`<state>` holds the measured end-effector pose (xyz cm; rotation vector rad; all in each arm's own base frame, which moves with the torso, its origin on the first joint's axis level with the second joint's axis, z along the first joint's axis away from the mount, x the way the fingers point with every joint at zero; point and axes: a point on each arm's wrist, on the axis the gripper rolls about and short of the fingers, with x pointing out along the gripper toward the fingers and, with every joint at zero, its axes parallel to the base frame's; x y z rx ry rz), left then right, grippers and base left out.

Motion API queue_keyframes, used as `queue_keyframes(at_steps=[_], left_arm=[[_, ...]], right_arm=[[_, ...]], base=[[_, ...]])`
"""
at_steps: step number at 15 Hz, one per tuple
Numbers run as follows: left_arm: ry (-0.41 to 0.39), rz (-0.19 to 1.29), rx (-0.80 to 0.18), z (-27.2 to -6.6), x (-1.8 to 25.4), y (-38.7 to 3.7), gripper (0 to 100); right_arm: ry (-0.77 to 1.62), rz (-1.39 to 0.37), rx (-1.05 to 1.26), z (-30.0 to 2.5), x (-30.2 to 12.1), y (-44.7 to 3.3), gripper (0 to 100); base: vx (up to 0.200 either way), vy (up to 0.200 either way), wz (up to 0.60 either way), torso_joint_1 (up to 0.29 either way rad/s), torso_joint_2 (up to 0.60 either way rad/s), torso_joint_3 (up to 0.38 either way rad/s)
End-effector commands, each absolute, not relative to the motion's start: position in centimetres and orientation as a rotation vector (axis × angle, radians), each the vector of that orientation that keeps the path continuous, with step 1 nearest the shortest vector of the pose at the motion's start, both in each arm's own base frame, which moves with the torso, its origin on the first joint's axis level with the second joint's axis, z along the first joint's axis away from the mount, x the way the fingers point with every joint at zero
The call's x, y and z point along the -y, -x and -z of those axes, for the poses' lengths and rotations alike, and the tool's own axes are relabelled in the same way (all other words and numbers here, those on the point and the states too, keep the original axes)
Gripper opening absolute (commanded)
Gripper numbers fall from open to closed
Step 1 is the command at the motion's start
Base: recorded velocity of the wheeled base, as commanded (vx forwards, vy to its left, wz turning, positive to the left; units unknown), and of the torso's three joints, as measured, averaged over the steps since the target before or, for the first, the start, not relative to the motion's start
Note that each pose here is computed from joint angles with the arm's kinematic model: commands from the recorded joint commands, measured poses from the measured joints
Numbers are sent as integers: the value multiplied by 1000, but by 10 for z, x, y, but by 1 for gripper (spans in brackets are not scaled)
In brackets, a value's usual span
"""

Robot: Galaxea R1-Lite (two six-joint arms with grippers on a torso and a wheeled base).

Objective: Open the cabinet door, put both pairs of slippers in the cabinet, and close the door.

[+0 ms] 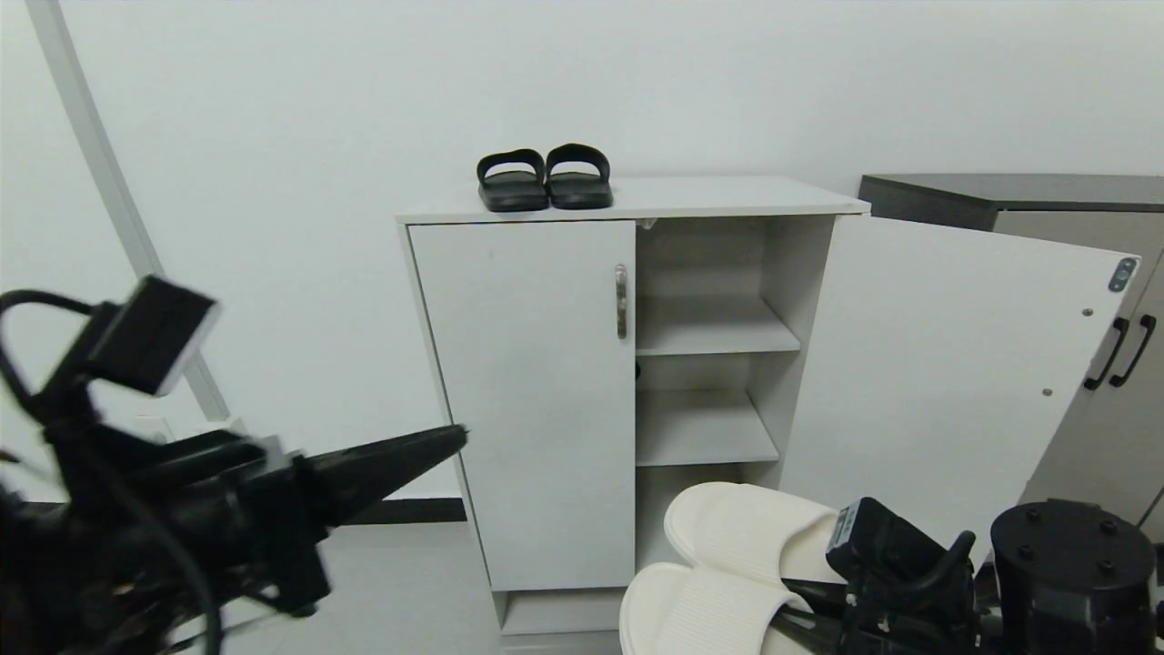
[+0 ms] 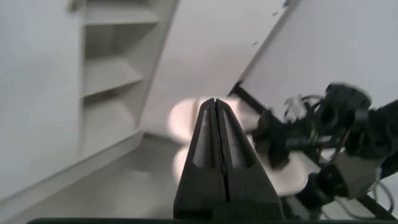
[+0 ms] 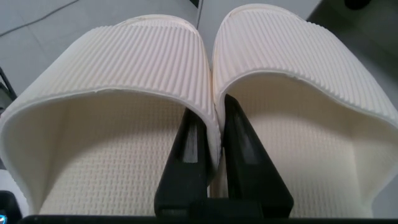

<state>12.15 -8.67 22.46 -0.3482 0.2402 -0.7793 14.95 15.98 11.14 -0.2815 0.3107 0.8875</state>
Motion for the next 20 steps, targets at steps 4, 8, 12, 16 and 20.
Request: queue_keyframes(at_steps=[4,8,12,16,20], left_arm=[[252,330,-101,-182,0,1,0],[122,46,-33,-134,-6,23,0],[69,-109,-38,-97,-8,21,0],[53,-97,-26,-83,-7,15,0],[10,78,-28,-83,-3,15,0]], right_arm=[[281,-887,-303,-113,-160,-150,0],[285,-888,-308,-111,-160,-150,0],[288,-890,-311,-111,-160,-150,0],[288,-891,-309,-111,-161,-149,0],[292,-896,-312,-110,-162,-149,0]], base=[[0,0,0,0,0,0],[0,0,0,0,0,0],[0,0,0,0,0,0],[0,0,0,0,0,0],[0,0,0,0,0,0]])
